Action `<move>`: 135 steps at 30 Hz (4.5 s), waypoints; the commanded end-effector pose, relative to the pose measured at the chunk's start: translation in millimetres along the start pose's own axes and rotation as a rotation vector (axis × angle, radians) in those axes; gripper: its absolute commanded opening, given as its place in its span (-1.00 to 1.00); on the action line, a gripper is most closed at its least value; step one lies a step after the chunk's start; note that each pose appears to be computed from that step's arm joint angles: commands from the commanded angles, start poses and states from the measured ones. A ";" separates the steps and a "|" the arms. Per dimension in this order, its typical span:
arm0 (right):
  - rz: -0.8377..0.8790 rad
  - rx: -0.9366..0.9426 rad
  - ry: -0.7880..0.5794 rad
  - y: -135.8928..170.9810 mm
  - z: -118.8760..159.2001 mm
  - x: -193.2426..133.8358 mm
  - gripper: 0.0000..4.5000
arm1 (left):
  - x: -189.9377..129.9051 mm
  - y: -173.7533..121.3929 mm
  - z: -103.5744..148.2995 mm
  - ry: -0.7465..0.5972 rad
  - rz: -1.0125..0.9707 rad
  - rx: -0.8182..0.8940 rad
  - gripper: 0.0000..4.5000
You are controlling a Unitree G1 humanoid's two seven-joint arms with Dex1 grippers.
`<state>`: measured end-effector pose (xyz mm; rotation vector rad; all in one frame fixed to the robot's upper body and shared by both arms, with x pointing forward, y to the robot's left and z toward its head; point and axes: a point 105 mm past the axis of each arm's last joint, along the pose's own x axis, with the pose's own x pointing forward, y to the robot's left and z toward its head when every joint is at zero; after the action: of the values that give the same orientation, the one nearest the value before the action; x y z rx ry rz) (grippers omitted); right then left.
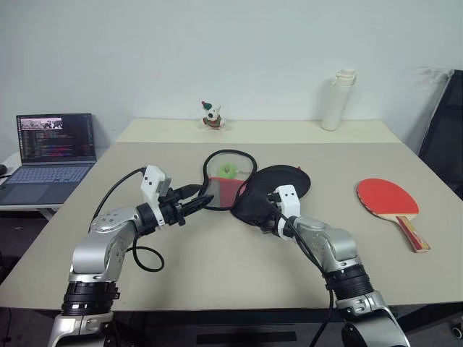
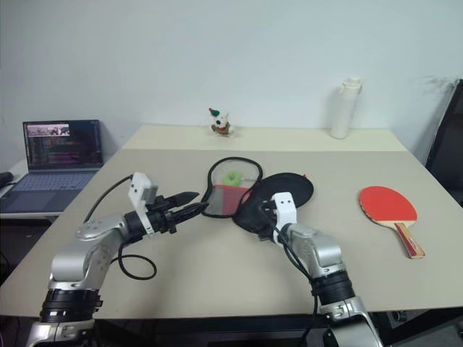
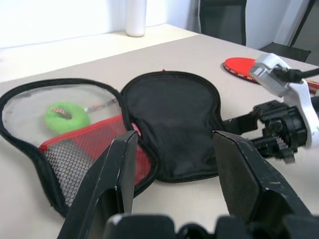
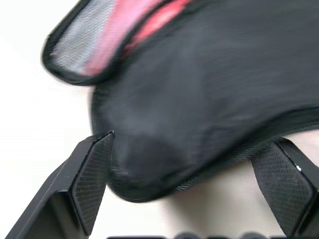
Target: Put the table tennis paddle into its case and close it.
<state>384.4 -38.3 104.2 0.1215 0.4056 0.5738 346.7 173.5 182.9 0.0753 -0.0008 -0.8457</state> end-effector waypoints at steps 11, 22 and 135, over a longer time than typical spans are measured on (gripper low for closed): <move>0.009 0.167 -0.011 -27.6 10.9 -38.4 -0.97 | 7.9 -24.7 20.1 -0.040 -0.121 0.078 0.15; -0.095 0.183 0.081 -89.1 8.6 -86.0 -0.97 | 23.9 -41.0 20.8 -0.032 -0.217 0.119 0.15; -0.514 0.210 -0.236 -114.4 52.2 -36.8 -0.51 | 27.8 -56.1 15.5 0.006 -0.307 0.153 0.15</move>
<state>428.7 -155.8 114.9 0.2720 0.3368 0.0103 327.2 120.9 178.2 0.2009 0.0167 -1.1327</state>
